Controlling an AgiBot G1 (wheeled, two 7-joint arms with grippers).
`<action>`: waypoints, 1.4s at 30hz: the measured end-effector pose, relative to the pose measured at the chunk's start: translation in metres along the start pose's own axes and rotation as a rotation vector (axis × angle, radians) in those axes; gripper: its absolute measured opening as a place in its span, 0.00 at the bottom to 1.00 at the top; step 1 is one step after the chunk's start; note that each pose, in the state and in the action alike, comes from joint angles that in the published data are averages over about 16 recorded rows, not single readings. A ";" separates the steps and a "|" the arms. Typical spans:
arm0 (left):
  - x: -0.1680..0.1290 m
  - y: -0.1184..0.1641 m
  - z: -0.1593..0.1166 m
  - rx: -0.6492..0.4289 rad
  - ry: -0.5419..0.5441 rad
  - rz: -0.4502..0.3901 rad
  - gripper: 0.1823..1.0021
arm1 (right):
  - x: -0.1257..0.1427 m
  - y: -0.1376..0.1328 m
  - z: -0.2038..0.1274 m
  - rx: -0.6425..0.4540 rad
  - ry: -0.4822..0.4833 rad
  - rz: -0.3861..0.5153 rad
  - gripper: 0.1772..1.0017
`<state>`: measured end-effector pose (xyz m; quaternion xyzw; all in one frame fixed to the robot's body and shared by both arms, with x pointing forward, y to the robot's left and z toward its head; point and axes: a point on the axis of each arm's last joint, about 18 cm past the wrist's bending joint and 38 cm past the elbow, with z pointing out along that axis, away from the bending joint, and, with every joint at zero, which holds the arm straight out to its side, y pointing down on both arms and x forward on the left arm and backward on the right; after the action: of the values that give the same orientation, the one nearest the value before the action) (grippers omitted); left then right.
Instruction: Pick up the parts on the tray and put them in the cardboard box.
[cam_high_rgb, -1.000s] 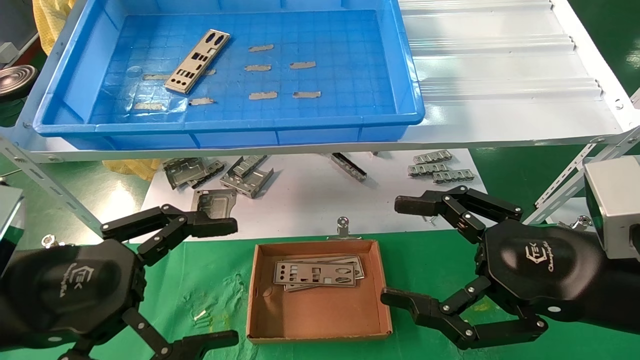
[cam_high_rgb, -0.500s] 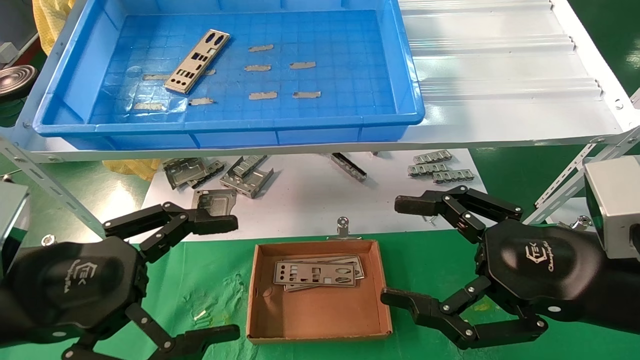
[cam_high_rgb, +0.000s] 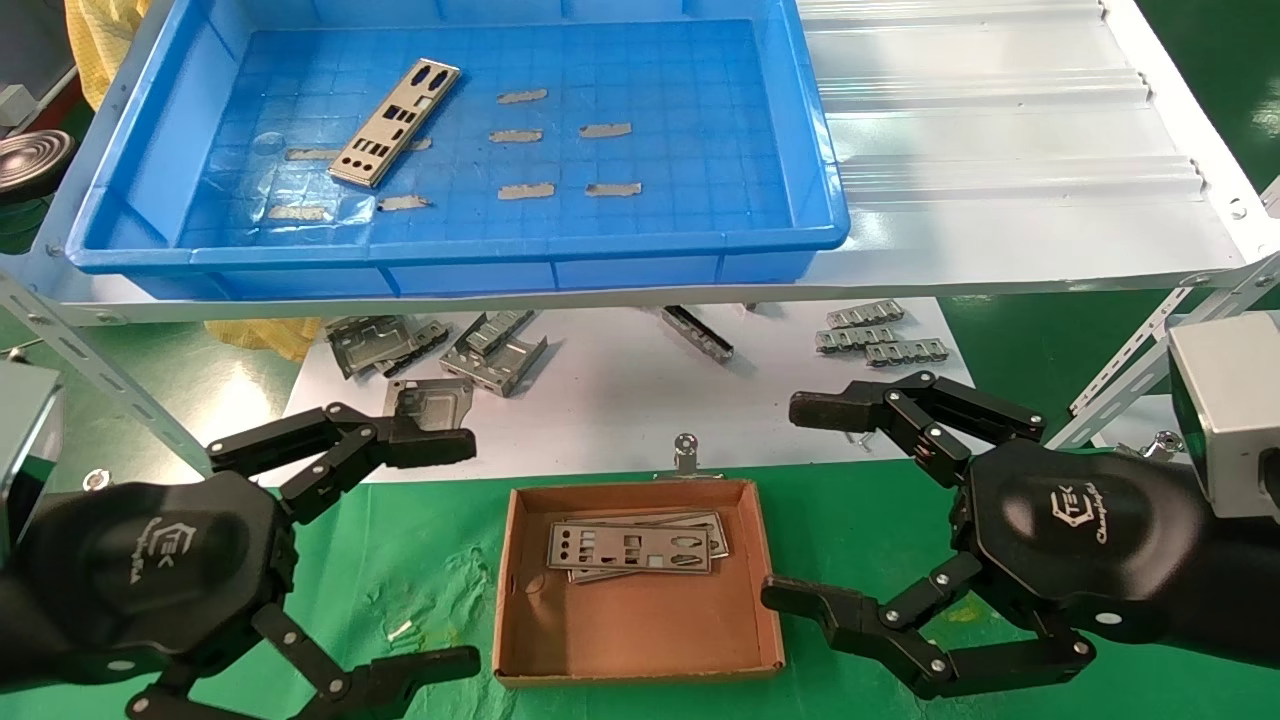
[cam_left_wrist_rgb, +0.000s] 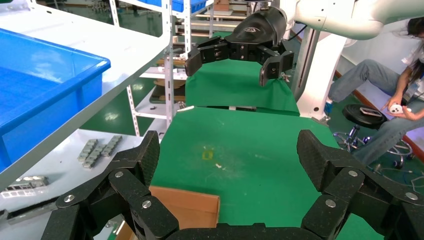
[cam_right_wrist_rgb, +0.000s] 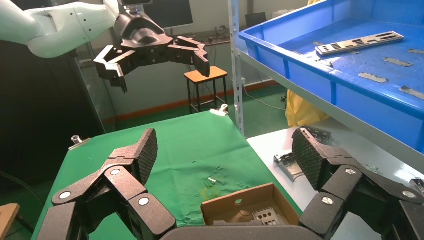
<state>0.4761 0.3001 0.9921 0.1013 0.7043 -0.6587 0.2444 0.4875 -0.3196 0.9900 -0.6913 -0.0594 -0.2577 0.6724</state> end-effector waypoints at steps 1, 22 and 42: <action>0.000 0.000 0.000 0.000 0.000 0.000 1.00 | 0.000 0.000 0.000 0.000 0.000 0.000 1.00; 0.000 0.000 0.000 0.000 0.000 0.000 1.00 | 0.000 0.000 0.000 0.000 0.000 0.000 1.00; 0.000 0.000 0.000 0.000 -0.001 0.000 1.00 | 0.000 0.000 0.000 0.000 0.000 0.000 1.00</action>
<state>0.4767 0.3000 0.9920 0.1011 0.7043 -0.6588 0.2446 0.4875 -0.3196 0.9899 -0.6913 -0.0594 -0.2577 0.6724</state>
